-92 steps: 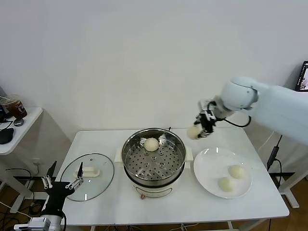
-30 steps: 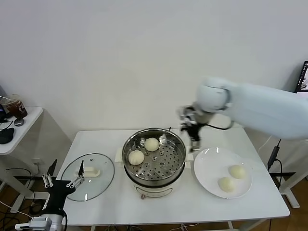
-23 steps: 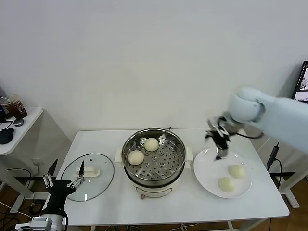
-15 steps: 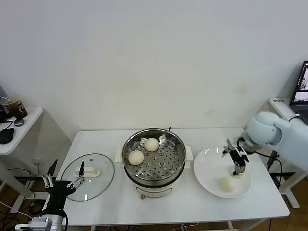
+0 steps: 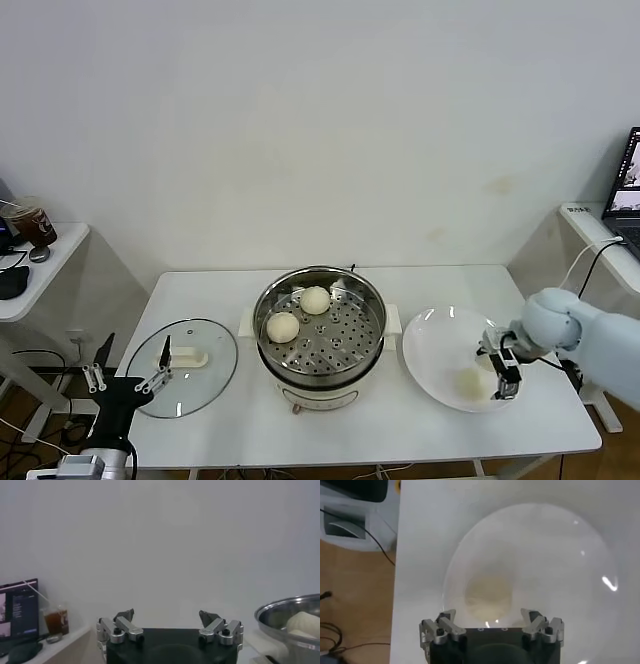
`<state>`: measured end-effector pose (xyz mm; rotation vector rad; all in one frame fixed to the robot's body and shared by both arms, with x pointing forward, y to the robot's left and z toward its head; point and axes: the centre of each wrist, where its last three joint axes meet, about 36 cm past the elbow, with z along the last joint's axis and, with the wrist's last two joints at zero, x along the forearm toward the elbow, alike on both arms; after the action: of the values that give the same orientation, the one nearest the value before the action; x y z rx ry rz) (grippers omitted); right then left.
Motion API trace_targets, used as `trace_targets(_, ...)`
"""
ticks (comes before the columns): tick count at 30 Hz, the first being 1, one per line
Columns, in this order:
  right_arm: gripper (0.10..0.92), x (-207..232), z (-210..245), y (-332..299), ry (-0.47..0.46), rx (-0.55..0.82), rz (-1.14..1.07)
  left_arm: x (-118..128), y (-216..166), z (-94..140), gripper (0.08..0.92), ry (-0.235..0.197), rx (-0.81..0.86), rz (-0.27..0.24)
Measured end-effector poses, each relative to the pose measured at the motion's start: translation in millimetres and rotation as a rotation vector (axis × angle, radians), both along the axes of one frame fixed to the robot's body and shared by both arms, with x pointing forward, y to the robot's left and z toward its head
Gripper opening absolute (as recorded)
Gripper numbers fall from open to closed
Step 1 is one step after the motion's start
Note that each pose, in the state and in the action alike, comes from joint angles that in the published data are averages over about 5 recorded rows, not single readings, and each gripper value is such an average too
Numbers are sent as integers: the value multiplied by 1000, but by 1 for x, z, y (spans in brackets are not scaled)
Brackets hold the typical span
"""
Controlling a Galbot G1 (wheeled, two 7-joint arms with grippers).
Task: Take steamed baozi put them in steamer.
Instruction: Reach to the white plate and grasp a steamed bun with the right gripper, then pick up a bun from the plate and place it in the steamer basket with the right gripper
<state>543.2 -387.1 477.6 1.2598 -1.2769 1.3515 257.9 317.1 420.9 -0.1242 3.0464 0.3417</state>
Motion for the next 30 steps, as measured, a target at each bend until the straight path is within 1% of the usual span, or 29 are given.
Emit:
trace_targets(6,819,4,-17,3,-12,6,-5,0,1,1,823,-4,1,5)
trace_targets(9,797,6,-22,6,-11,12,-7,-1,1,0,823,-4,0,6)
trace_targets(13,737,8,-27,9,-7,12,-9,-1,1,0,823,-4,1,6)
trace_targets(20,581,9,-29,11,-2,9,-12,-1,1,1,823,-6,2,7)
trace_targets(23,545,10,-26,10,2,10,-12,-1,1,1,823,-7,2,7)
trace_targets(27,545,15,-13,7,2,15,-9,-1,1,2,823,-9,3,5)
trace_targets(30,551,24,9,2,-8,25,-6,0,1,3,823,-14,2,3)
